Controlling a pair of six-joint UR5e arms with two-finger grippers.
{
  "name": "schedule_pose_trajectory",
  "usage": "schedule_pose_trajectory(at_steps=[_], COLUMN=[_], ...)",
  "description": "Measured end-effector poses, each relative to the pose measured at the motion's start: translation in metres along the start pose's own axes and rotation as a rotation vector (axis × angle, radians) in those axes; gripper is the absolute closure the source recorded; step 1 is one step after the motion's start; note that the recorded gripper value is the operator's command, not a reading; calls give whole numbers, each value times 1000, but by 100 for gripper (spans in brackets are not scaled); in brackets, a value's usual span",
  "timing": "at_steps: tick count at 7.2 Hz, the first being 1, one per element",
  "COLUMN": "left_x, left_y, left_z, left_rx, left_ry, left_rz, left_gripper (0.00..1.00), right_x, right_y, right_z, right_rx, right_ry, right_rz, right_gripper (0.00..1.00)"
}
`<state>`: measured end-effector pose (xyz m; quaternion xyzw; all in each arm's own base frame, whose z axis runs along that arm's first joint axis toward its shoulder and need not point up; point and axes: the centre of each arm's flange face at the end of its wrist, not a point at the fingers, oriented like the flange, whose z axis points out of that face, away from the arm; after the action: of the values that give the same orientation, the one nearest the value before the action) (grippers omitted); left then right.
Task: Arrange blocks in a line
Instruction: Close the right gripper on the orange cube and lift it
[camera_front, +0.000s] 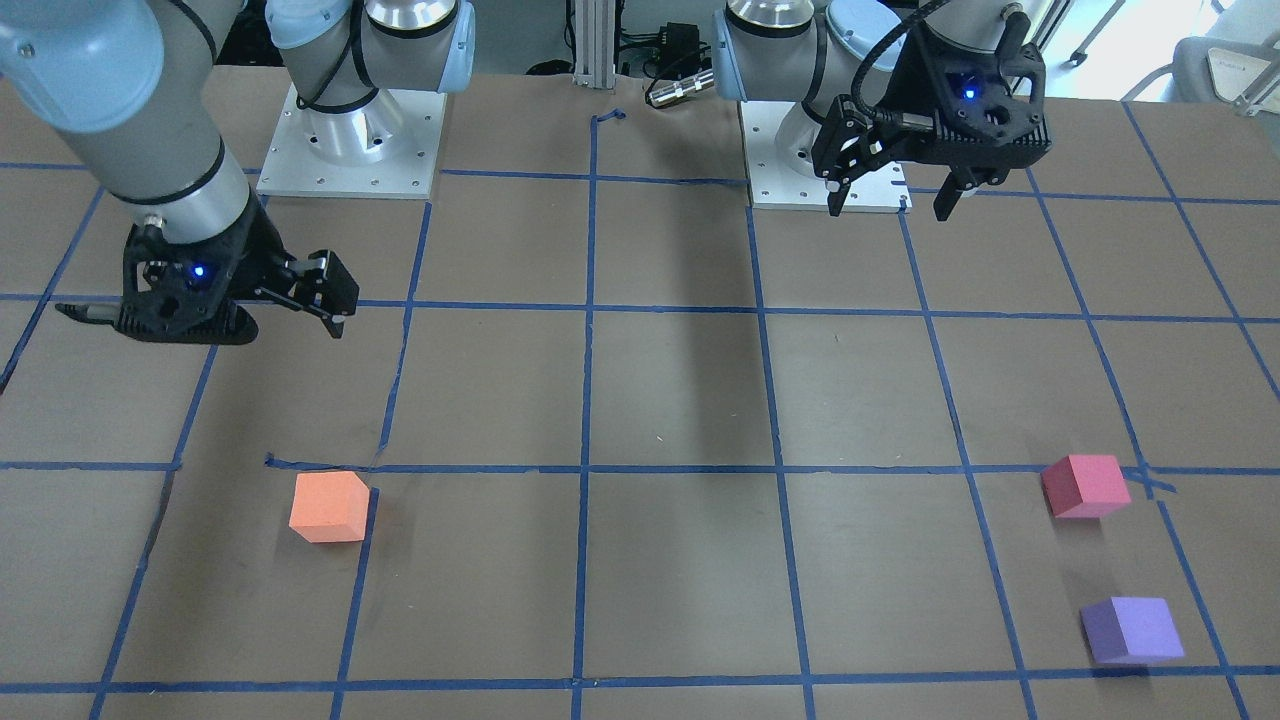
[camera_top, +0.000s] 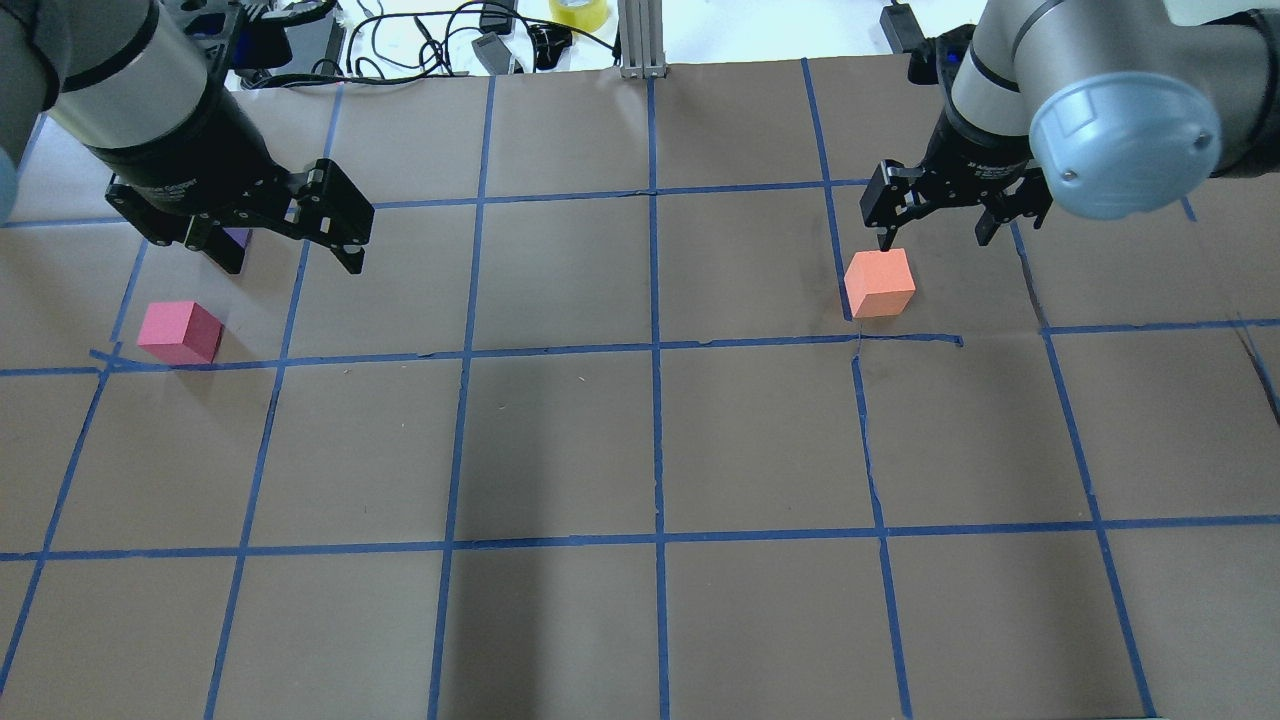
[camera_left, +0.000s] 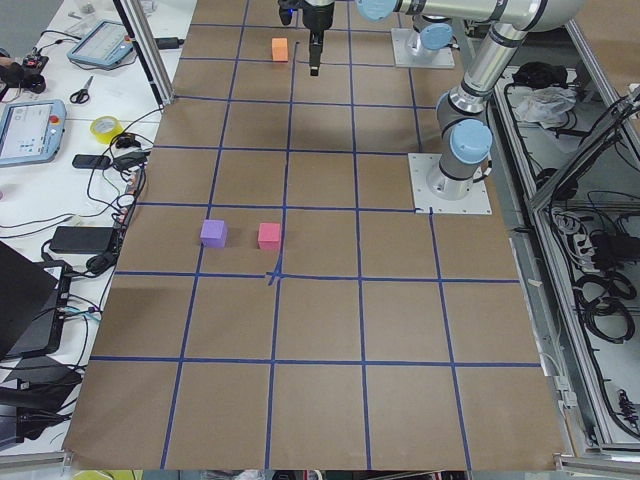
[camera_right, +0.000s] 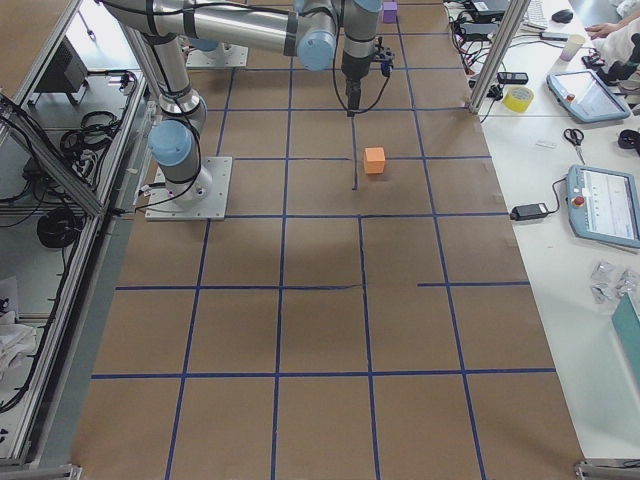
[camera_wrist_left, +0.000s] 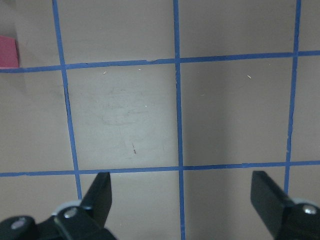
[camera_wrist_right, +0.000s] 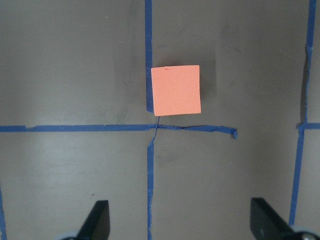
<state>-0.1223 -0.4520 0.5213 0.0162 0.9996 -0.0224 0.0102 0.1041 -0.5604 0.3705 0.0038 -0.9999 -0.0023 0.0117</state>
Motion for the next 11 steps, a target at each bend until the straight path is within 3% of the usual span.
schedule_pose_trajectory(at_steps=[2, 5, 9, 10, 11], left_x=[0, 0, 0, 0, 0], left_y=[0, -1, -1, -1, 0], left_z=[0, 0, -1, -2, -3], left_rx=[2, 4, 9, 10, 9], left_ry=[1, 3, 2, 0, 0], left_rz=[-2, -1, -1, -1, -1], left_gripper=[0, 0, 0, 0, 0], right_x=[1, 10, 12, 12, 12], right_y=[-29, -54, -68, -68, -69], right_z=[47, 113, 162, 170, 177], right_rx=[3, -39, -72, -86, -96], right_ry=[-1, -2, -16, -16, -16], right_rz=[-1, 11, 17, 14, 6], right_gripper=[0, 0, 0, 17, 74])
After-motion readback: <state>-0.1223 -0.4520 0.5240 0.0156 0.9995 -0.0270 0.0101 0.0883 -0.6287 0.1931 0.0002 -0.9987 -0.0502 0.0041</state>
